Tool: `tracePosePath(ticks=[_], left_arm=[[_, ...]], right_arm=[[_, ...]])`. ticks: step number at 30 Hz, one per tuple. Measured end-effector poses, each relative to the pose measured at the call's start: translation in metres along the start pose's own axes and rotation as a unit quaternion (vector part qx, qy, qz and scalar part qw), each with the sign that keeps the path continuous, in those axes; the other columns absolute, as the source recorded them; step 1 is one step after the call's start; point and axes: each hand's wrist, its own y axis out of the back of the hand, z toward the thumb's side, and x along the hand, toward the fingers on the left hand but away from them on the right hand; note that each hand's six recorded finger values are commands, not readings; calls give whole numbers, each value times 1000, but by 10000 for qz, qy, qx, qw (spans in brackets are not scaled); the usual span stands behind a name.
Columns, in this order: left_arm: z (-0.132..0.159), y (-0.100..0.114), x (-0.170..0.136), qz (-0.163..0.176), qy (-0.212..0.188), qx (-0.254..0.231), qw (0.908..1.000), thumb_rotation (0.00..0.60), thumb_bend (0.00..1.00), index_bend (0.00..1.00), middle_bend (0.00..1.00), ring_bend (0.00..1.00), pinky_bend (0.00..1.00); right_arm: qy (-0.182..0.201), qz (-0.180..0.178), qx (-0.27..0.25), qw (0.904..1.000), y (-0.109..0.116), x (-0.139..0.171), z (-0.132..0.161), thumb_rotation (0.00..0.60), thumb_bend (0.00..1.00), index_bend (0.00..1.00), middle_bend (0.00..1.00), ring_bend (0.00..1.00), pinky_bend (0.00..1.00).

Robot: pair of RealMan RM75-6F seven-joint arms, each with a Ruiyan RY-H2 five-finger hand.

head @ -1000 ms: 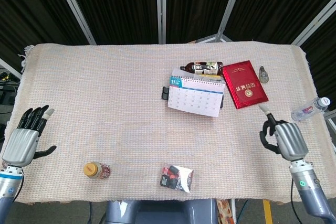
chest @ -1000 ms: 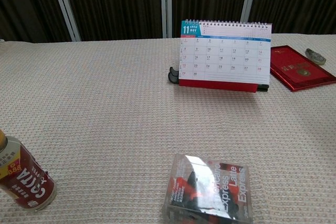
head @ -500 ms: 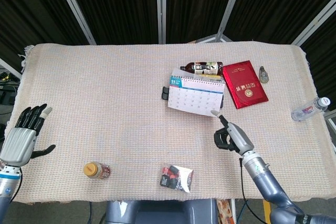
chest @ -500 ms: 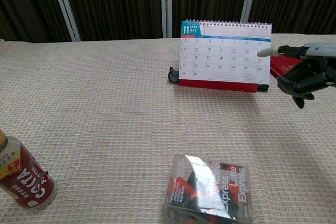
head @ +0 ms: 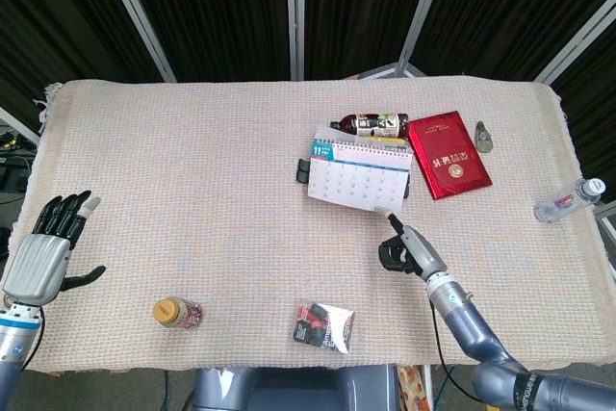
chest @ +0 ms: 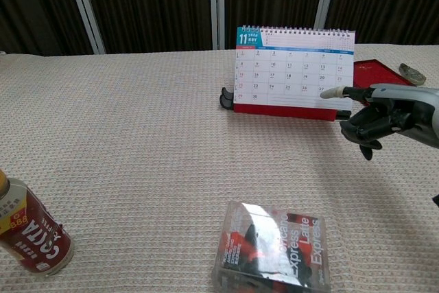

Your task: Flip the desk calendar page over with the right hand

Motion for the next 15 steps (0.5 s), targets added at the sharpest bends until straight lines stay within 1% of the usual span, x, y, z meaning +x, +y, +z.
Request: tracePosePath(ticks=[6,15], left_arm=[[-1,-1,0,-23,9,-6,10000,600,67,0,0,0,0],[0,-1,1,-31,-5,-25,10000,600,67,0,0,0,0]], right_arm=[[-221,-62,-123,9997,2,-14,-13,600,579,0,800,810,646],[-407,-230,-295,9985,12,-33,-24,600,580,0,800,810,646]])
